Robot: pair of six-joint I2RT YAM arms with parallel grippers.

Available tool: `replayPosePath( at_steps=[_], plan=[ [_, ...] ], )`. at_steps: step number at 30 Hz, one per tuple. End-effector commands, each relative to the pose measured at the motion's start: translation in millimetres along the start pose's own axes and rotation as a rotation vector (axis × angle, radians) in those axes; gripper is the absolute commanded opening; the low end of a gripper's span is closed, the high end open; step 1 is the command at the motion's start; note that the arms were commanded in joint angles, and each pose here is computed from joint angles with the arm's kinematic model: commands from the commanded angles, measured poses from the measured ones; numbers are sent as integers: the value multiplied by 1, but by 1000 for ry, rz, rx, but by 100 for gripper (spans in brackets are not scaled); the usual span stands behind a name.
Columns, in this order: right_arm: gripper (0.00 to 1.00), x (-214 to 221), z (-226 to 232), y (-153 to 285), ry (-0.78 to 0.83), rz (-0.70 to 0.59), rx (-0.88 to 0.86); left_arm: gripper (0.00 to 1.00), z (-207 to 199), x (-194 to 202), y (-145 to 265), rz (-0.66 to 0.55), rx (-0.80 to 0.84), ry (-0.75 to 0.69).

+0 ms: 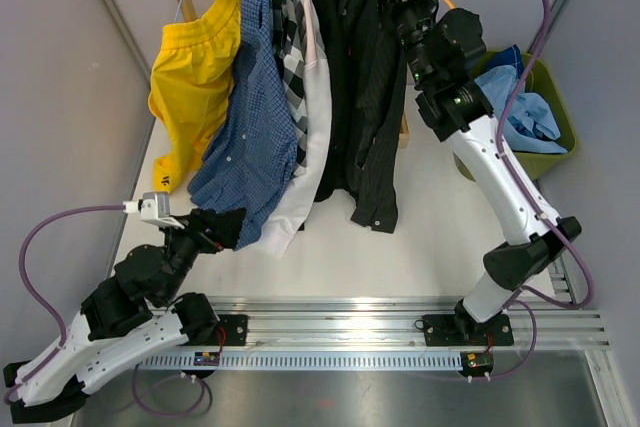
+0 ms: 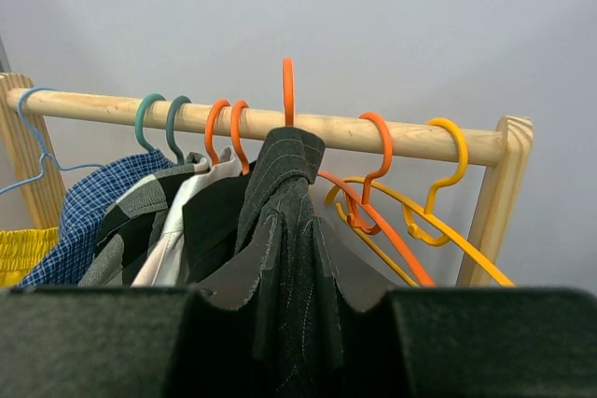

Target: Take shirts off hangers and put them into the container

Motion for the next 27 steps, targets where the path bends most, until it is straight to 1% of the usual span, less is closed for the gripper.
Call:
replayPosePath(
  at_steps=[1, 3, 4, 5, 6, 7, 8, 9, 10, 12, 13, 15, 16, 18, 20, 21, 22, 23, 24, 26, 27],
  plan=[
    [0, -131, -2, 40, -85, -349, -14, 99, -9, -19, 0, -50, 22, 40],
    [0, -132, -6, 56, -93, -349, -10, 99, -10, -18, -1, -48, 26, 39],
    [0, -114, -6, 59, -91, -308, -12, 99, -10, -19, -1, -50, 27, 41],
    [0, -129, -9, 74, -98, -335, -11, 99, -11, -18, -1, -49, 28, 41],
    [0, -128, -10, 79, -101, -331, -7, 99, -12, -18, -2, -50, 35, 41],
    [0, -112, -13, 82, -97, -282, 5, 99, -13, -18, -2, -50, 37, 40],
    [0, -119, -15, 93, -108, -286, 11, 99, -14, -16, -4, -42, 37, 35],
    [0, -116, -17, 97, -106, -276, 13, 99, -15, -17, -5, -45, 40, 36],
    [0, -107, -20, 107, -104, -246, 20, 99, -16, -16, -6, -43, 42, 35],
    [0, -100, -21, 115, -112, -228, 24, 99, -19, -14, -8, -37, 48, 34],
    [0, -87, -22, 118, -111, -184, 28, 99, -20, -13, -9, -37, 51, 33],
    [0, -83, -25, 128, -135, -146, 39, 99, -22, -12, -10, -32, 54, 39],
    [0, -65, -26, 132, -133, -80, 44, 99, -22, -12, -11, -33, 56, 42],
    [0, -59, -24, 148, -161, -37, 25, 99, -24, -11, -12, -32, 63, 46],
    [0, -38, -23, 166, -163, 56, 7, 99, -27, -8, -13, -30, 77, 49],
    [0, -11, -23, 177, -181, 162, 15, 99, -28, -7, -15, -26, 77, 46],
    [0, -12, -23, 190, -193, 178, 6, 99, -28, -6, -16, -24, 77, 45],
    [0, -5, -19, 199, -215, 216, -21, 99, -31, -6, -16, -24, 86, 47],
    [0, 13, -18, 210, -223, 269, -29, 99, -32, -6, -17, -23, 91, 47],
    [0, 19, -17, 238, -256, 320, -47, 99, -38, -7, -20, -21, 107, 43],
    [0, 38, -19, 252, -256, 394, -35, 99, -40, -7, -21, -23, 114, 44]
  ],
)
Point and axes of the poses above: each gripper's point midway between its finger pads, its own y axis back along the fingers, its own z axis along the line the jaws close on, x = y × z, the point moved 2 cm from there along y, back along the fingers, and after that the axes turned 9 degrees about -y, right-handed, at the moved point
